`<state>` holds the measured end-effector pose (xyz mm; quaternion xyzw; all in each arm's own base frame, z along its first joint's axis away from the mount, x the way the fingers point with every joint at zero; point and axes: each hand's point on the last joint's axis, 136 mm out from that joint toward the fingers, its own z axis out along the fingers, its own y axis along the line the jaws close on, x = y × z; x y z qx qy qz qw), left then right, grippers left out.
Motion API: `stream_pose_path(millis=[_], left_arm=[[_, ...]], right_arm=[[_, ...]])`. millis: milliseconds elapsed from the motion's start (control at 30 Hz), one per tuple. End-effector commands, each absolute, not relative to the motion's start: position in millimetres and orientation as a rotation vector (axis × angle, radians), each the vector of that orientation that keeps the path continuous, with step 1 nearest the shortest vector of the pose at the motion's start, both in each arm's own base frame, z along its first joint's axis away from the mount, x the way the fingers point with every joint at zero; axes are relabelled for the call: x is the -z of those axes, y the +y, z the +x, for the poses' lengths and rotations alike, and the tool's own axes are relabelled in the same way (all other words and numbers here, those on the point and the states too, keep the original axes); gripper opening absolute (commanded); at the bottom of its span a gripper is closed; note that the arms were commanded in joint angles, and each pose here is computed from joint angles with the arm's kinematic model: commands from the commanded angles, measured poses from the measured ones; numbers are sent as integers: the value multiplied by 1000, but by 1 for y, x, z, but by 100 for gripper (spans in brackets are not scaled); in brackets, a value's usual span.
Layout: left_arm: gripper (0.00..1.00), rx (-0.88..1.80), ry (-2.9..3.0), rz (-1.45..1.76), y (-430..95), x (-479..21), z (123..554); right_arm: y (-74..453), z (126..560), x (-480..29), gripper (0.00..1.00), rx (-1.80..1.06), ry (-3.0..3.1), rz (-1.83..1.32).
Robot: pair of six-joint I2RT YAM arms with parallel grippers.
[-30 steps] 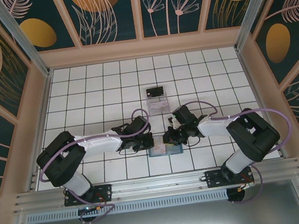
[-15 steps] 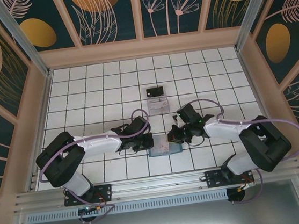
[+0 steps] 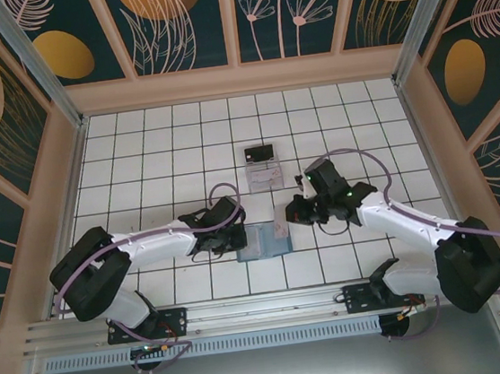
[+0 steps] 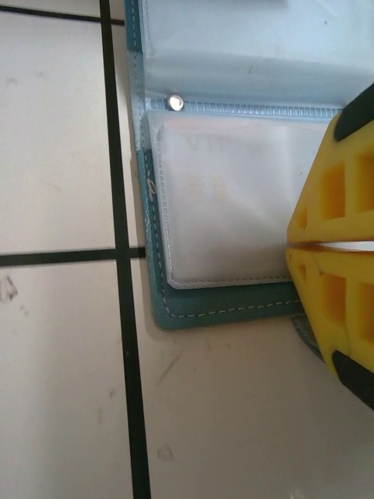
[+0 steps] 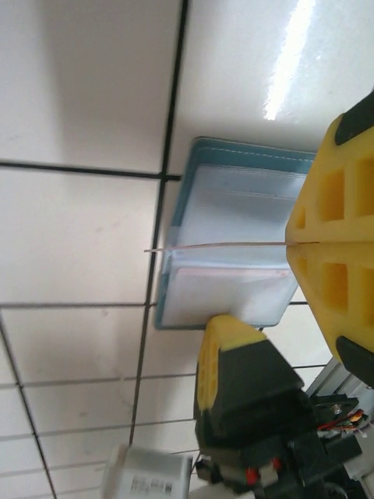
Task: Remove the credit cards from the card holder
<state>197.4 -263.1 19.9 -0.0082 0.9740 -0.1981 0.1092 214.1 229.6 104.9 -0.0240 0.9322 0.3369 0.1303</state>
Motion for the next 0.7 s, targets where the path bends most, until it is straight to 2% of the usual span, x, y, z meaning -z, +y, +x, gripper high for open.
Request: stream_pose_path(millis=[0,133,333,667], left_arm=[[15,467,2882,-40,-240,-19,194],[16,513,2835,-39,-246,-37,203],[16,519,2823,-39,-245,-41,208],[17,525,2816,-91,-231,-38,204]], right_arm=[[230,237,-134,0,-891,2586,-212],[233,263,-154,0,-759,2488,-393],[247,292,-165,0,-526,2282,-899],[252,327,-147,0,-150,2048,-1636]])
